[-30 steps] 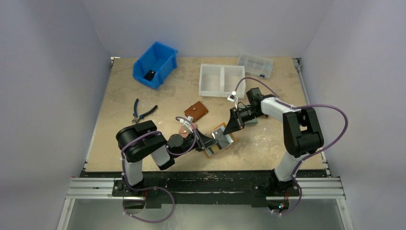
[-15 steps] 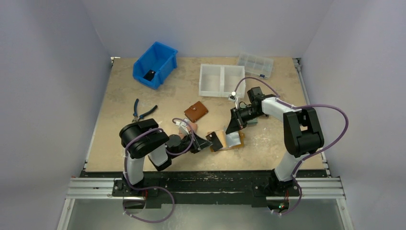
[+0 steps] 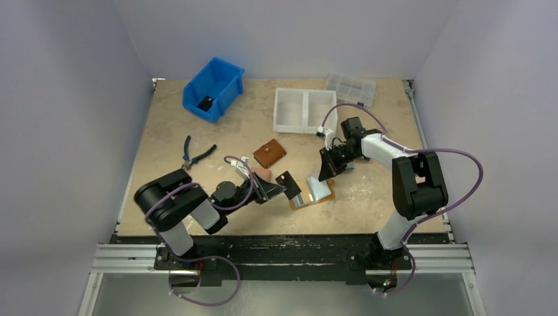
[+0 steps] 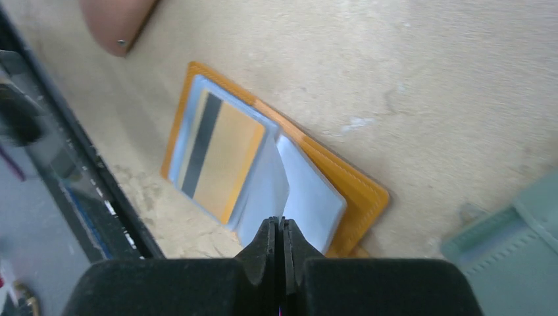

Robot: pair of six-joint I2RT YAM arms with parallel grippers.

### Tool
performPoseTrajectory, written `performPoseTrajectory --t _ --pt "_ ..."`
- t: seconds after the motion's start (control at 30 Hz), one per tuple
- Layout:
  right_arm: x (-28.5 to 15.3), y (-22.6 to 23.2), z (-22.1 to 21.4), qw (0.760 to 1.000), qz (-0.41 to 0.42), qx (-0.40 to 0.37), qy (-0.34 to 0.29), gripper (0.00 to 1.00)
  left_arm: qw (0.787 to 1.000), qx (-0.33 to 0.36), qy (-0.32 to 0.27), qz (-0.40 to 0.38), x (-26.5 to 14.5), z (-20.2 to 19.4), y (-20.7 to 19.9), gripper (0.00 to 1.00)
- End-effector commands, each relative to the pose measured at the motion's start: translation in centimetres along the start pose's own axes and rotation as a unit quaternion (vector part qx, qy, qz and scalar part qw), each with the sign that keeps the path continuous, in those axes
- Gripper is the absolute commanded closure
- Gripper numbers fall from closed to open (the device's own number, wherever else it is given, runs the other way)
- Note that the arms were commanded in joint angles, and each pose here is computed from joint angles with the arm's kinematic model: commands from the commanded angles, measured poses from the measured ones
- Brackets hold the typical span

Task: Take the credit cards out of the card holder
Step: Remove the credit card from the card holder, then place the credit card in the storage box.

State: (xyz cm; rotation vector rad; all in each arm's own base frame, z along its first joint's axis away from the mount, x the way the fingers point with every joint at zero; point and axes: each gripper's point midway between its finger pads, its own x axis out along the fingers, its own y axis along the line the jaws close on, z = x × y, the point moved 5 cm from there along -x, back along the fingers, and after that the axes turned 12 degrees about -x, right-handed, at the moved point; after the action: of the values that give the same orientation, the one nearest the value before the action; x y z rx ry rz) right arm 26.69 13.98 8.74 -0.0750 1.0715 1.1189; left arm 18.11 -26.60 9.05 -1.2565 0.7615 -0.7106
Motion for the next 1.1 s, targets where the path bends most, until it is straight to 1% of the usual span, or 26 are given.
performPoseTrajectory --t 0.0,0.07,0.1,0.13,0.17,0.2,0.27,0.33,0.47,0.53,0.6,0.67,0.83,0.9,0.97,1.0,1.03,1.07 --pt "-1.7 -1.9 0.9 0.994 -0.105 -0.03 0.007 0.96 0.997 0.062 -0.004 -0.039 -0.1 1.4 -3.6 1.0" --pt "-1.9 -2.0 0.9 0.993 -0.116 -0.035 0.008 0.88 0.996 0.086 -0.006 -0.015 -0.1 2.3 -4.2 1.0" --pt "-2.1 -2.0 0.9 0.992 -0.119 -0.038 0.006 0.82 0.995 0.101 -0.013 -0.007 -0.3 3.1 -4.9 1.0" --pt "-2.3 -1.9 1.1 0.992 -0.121 -0.043 0.003 0.77 0.993 0.114 -0.018 0.019 -0.4 3.8 -5.0 1.0" --pt "-2.5 -1.7 1.2 0.992 -0.121 -0.047 0.0 0.7 0.99 0.132 -0.023 0.046 -0.6 4.7 -5.0 1.0" --pt "-2.7 -1.5 1.3 0.992 -0.118 -0.053 -0.003 0.61 0.985 0.151 -0.033 0.071 -0.9 5.8 -5.3 1.0" --pt "-3.2 -1.1 1.6 0.991 -0.12 -0.065 -0.01 0.54 0.976 0.177 -0.057 0.11 -1.8 8.4 -6.1 1.0" --pt "-3.9 -0.7 2.0 0.988 -0.128 -0.081 -0.019 0.5 0.966 0.199 -0.079 0.147 -3.0 11.2 -7.0 1.0" --pt "-5.5 0.3 2.6 0.982 -0.14 -0.118 -0.034 0.44 0.95 0.226 -0.126 0.174 -4.4 17.9 -9.8 1.0" --pt "-6.3 1.1 2.8 0.979 -0.135 -0.144 -0.04 0.42 0.942 0.24 -0.139 0.187 -4.7 20.8 -10.9 1.0" --pt "-6.8 1.7 3.0 0.977 -0.13 -0.162 -0.046 0.41 0.931 0.258 -0.14 0.217 -4.7 23.4 -11.0 1.0" --pt "-7.3 2.2 3.1 0.974 -0.131 -0.176 -0.053 0.39 0.913 0.305 -0.139 0.232 -4.4 25.8 -11.9 1.0" --pt "-7.7 2.8 3.3 0.971 -0.128 -0.19 -0.064 0.39 0.854 0.406 -0.15 0.289 -4.4 32.3 -13.6 1.0" --pt "-7.7 3.0 3.3 0.971 -0.124 -0.193 -0.066 0.4 0.832 0.42 -0.162 0.323 -4.6 35.0 -13.7 1.0" --pt "-7.7 3.1 3.2 0.971 -0.12 -0.196 -0.067 0.4 0.816 0.429 -0.168 0.349 -4.8 37.5 -13.6 1.0" --pt "-7.6 3.1 3.2 0.971 -0.119 -0.196 -0.066 0.4 0.81 0.43 -0.169 0.361 -4.8 38.6 -13.3 1.0" --pt "-7.6 3.1 3.2 0.971 -0.117 -0.196 -0.067 0.4 0.802 0.445 -0.165 0.363 -4.9 39.8 -13.5 1.0" --pt "-7.6 3.2 3.1 0.971 -0.115 -0.196 -0.067 0.4 0.799 0.448 -0.16 0.367 -4.8 40.5 -13.0 1.0"
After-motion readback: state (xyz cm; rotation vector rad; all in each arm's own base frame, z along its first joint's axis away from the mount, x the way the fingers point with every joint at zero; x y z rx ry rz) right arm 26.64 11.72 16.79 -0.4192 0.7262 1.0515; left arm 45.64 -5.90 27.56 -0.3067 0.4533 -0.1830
